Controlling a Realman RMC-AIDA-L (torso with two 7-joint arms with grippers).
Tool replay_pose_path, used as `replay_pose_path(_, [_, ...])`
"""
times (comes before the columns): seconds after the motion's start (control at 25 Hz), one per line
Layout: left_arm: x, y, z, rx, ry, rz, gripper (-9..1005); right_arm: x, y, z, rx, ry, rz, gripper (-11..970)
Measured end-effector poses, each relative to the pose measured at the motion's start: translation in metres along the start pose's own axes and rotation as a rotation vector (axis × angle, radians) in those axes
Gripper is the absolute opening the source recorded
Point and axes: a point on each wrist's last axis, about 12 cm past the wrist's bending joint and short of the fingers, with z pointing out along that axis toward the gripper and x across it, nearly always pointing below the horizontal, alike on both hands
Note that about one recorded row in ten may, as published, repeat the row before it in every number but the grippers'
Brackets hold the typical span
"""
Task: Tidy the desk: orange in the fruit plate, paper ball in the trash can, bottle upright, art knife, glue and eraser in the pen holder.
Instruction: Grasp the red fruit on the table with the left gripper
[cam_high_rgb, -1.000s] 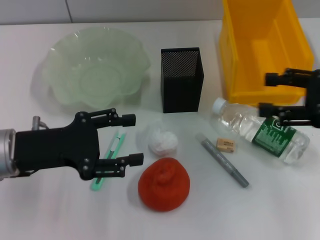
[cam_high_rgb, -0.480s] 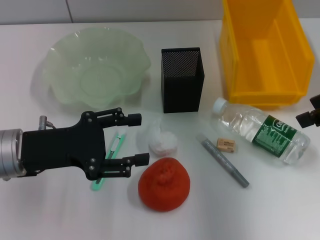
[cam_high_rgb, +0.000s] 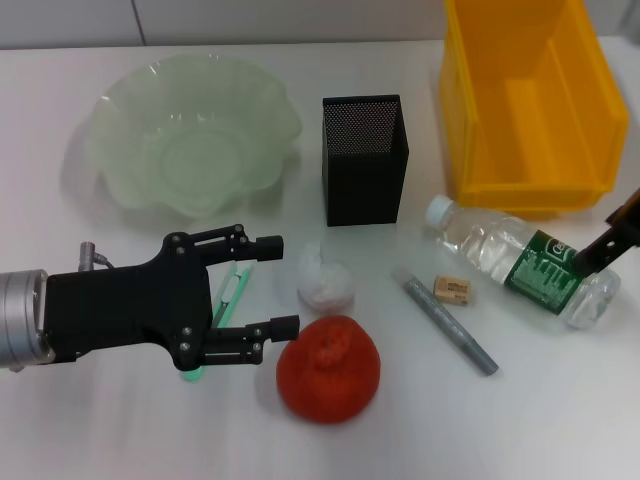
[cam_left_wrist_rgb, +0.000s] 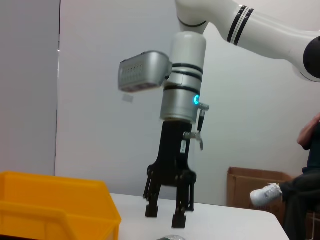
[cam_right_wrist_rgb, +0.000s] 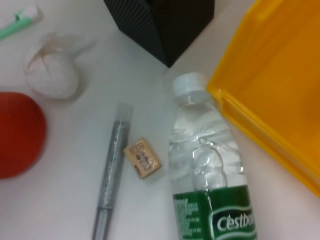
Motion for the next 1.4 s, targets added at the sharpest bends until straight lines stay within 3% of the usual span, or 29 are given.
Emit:
replay_pose_path(0.4, [0.004, -0.002, -0.001, -0.003, -0.003, -0.009, 761, -0.017, 0.004, 0.036, 0.005, 0.026, -0.047, 816])
replay_pose_path(0.84, [0.003, 0.000, 0.001, -0.003, -0.001, -0.004, 757, -0.020, 0.004, 0.046, 0.011, 0.020, -0.055, 816])
replay_pose_path(1.2, [0.004, -0.001, 0.000, -0.009, 0.000, 0.002, 753, -0.022, 0.005, 0.022, 0.062, -0.072, -0.065, 817])
replay_pose_path(1.4, [0.002, 0.000, 0.000, -0.022, -0.018, 0.007, 751, -0.017, 0.023, -0.017, 0.060, -0.243, -0.121, 817])
